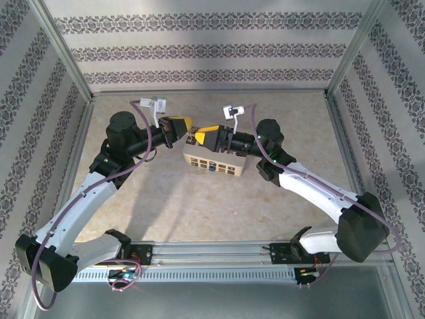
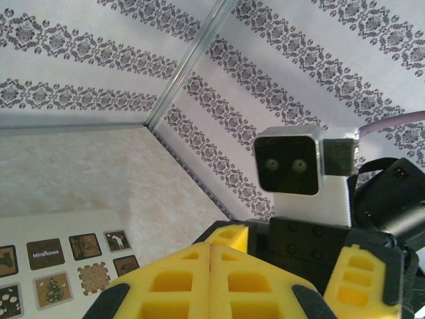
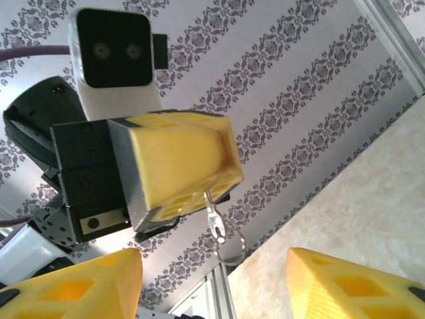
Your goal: Unlock the padlock with the key
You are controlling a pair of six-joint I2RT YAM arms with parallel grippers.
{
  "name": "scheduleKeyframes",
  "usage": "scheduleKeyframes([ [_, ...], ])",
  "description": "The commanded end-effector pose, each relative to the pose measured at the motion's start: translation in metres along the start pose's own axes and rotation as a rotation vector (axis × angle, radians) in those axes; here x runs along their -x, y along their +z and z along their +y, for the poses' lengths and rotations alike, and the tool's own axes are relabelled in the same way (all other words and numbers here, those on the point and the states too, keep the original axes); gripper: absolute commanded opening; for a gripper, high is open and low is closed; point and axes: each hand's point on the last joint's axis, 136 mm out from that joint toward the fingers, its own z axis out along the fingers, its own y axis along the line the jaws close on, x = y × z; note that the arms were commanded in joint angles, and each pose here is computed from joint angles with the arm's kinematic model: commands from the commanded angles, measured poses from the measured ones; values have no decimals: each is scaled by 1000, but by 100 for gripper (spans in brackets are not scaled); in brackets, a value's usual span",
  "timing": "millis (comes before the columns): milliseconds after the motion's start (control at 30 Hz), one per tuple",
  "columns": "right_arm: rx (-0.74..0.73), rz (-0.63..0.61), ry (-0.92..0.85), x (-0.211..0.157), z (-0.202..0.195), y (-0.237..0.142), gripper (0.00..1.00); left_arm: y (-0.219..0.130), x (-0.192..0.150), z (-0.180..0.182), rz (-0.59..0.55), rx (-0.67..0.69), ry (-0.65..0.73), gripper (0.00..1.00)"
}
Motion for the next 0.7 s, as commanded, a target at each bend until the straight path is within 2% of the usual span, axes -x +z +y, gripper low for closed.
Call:
scheduleKeyframes([
  [0, 62, 1, -20, 2, 14, 7, 57, 0, 11, -16, -35, -60, 28, 0],
  [267, 82, 5, -2, 3, 14, 16, 48, 0, 11, -17, -37, -65, 29, 0],
  [567, 98, 1, -6, 5, 20, 19, 45, 1, 10, -16, -35, -61, 28, 0],
  [667, 102, 2, -5, 5, 21, 21, 42, 1, 9, -15, -33, -61, 26, 0],
])
